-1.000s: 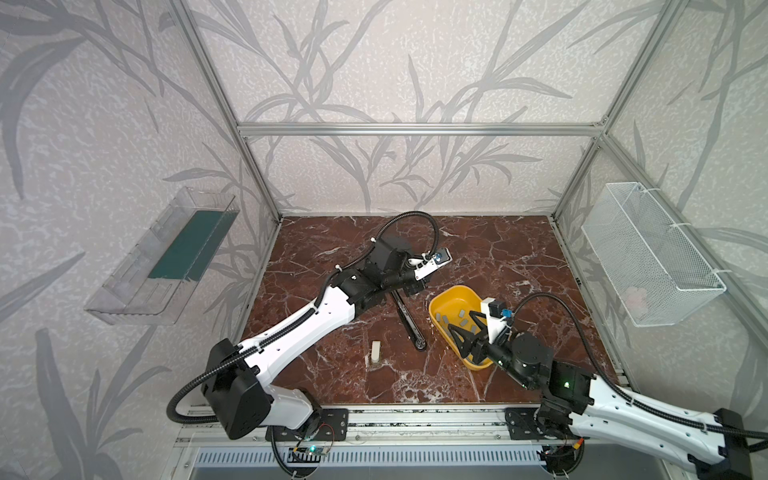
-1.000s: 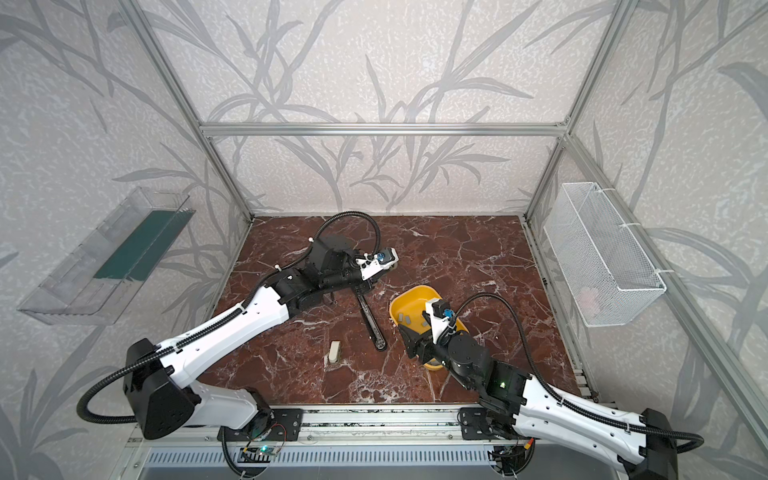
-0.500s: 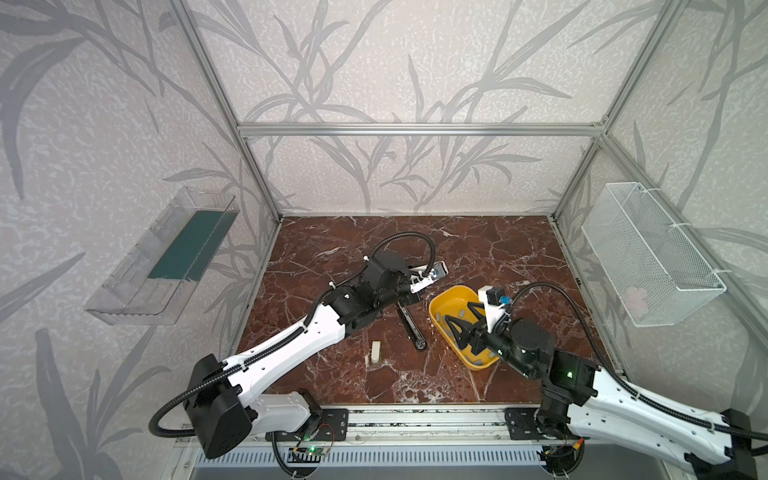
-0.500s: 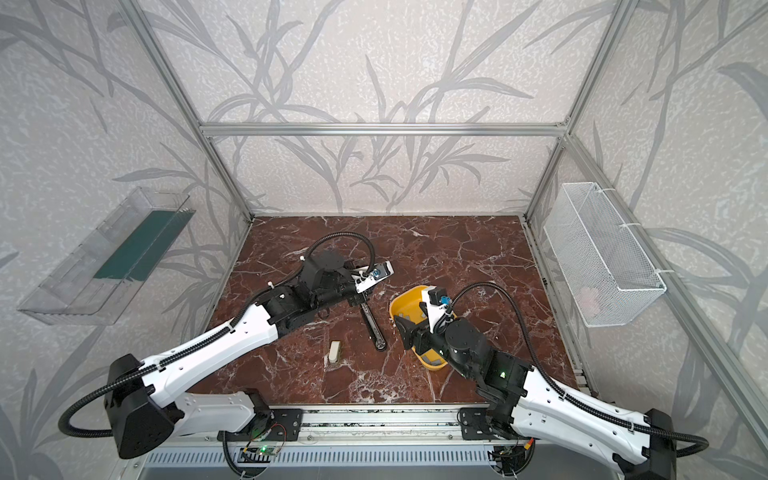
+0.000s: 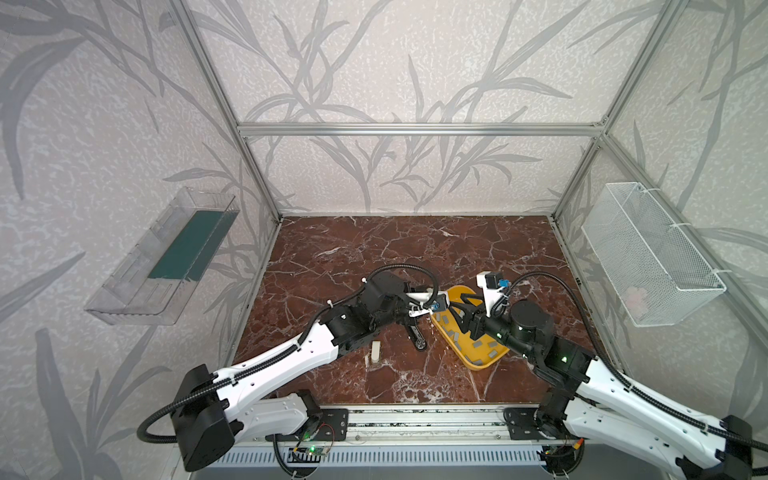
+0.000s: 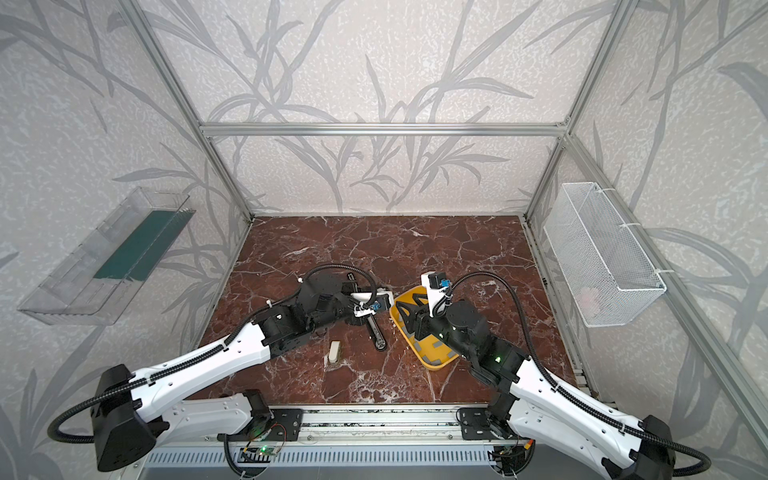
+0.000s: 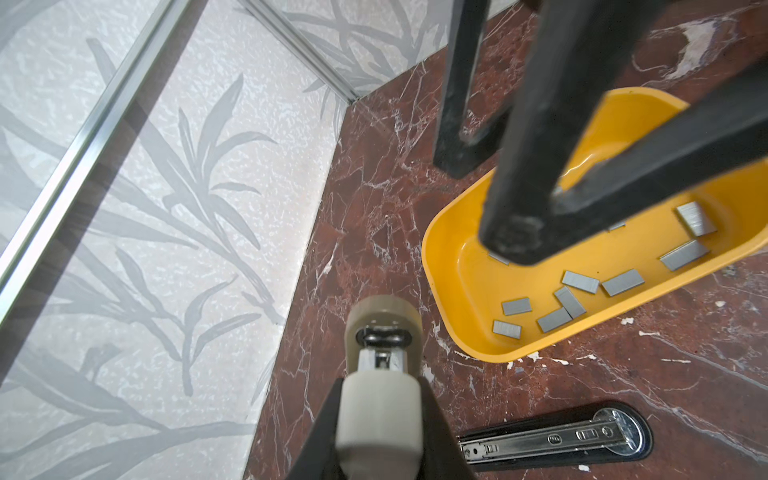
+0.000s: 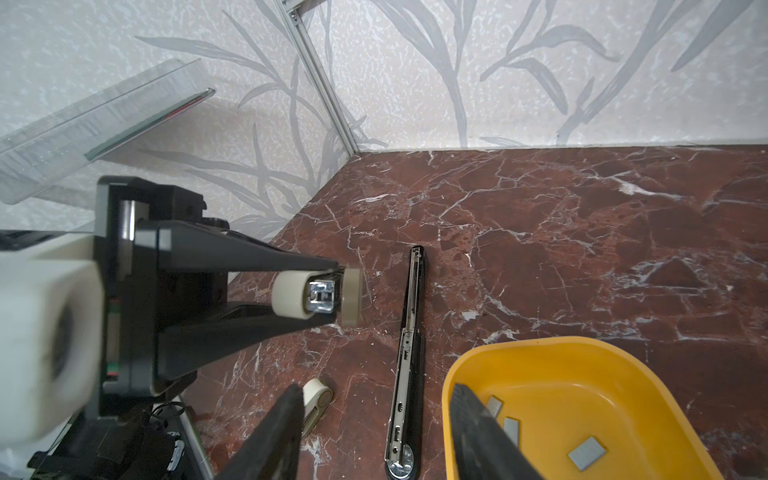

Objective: Load the staples into the stapler
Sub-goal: 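Close the right gripper on the beige piece held by the left gripper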

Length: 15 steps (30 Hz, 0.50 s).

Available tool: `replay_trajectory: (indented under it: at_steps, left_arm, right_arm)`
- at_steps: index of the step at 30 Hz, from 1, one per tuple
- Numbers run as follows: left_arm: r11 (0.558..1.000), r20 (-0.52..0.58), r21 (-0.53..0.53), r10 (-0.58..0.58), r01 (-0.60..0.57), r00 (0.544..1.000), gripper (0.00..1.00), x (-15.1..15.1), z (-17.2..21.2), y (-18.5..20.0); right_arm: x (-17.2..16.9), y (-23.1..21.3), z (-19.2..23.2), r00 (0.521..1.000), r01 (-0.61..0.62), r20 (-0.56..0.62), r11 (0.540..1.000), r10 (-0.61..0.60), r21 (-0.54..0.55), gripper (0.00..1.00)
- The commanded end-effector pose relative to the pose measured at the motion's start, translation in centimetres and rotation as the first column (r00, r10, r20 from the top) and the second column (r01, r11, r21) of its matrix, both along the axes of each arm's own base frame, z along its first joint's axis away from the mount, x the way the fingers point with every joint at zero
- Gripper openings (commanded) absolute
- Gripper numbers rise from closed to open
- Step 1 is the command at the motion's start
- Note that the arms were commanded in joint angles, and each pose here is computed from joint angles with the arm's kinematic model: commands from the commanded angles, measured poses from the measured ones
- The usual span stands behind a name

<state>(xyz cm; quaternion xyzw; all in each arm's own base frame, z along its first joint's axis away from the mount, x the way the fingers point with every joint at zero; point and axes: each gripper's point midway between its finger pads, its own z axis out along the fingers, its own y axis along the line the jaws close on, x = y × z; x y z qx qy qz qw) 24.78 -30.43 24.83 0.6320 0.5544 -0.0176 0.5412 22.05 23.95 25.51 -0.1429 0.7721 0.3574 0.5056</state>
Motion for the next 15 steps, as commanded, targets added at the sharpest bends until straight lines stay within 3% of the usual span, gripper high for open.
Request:
replay_trajectory:
  at_steps: [1,7,15]
  left_arm:
    - [0.995,0.026,-0.013,-0.096,0.096,0.995,0.0,-1.6,0.9,-0.8]
    - [0.993,0.042,-0.021,-0.116,0.117,0.992,0.0,-2.2,1.3,-0.7]
    - [0.988,0.031,-0.012,-0.154,0.154,0.988,0.0,-3.2,1.0,-0.7]
  right_arm:
    - [-0.2,1.0,2.3,0.999,-0.048,0.027,0.997,0.047,0.066,0.52]
    - [0.4,1.6,2.5,0.999,-0.051,0.023,0.996,0.049,0.076,0.42]
    - [0.8,2.6,2.6,0.998,-0.067,0.012,0.994,0.066,0.084,0.41]
